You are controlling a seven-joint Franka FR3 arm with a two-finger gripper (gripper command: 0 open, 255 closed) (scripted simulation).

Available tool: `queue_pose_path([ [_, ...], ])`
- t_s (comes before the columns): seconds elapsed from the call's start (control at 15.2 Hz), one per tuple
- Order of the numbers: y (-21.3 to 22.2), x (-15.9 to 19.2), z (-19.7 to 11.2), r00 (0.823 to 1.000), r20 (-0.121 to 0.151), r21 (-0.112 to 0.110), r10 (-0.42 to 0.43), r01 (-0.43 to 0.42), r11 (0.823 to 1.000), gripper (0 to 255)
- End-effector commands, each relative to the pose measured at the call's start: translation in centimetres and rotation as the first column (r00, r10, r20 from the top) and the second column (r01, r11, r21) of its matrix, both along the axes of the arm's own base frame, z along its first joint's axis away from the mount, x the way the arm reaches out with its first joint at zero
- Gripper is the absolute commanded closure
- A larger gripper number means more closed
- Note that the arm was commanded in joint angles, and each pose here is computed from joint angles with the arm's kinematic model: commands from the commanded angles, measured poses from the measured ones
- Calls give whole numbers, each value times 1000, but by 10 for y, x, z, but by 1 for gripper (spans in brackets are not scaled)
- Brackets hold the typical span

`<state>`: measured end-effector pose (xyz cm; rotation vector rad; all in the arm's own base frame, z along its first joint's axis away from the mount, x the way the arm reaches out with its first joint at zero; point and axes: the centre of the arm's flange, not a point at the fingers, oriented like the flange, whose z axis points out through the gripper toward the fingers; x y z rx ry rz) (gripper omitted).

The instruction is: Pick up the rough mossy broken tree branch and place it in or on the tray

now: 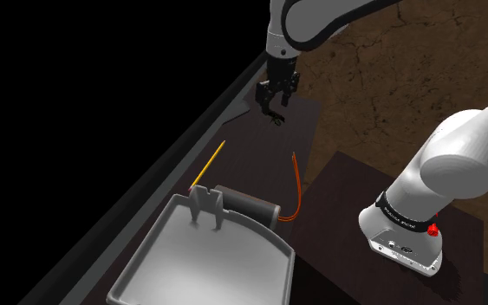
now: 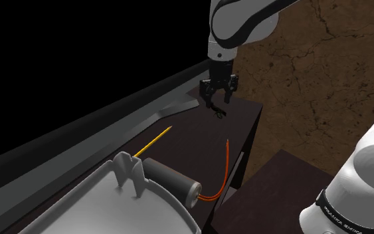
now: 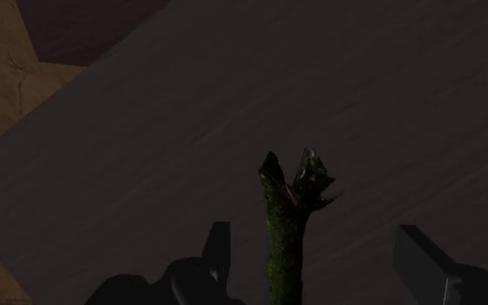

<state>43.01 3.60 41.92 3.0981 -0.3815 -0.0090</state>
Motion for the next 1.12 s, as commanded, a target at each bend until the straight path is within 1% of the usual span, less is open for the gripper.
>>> queue_pose_path([
  [0.0,-3,-4,-1,1000,-29,29,2,-1,1000,0],
  [0.46,-3,-5,-35,1000,-29,29,2,-1,1000,0],
  [0.99,-3,-5,-35,1000,-30,29,2,-1,1000,0],
  [1.06,-3,-5,-35,1000,-30,29,2,-1,1000,255],
])
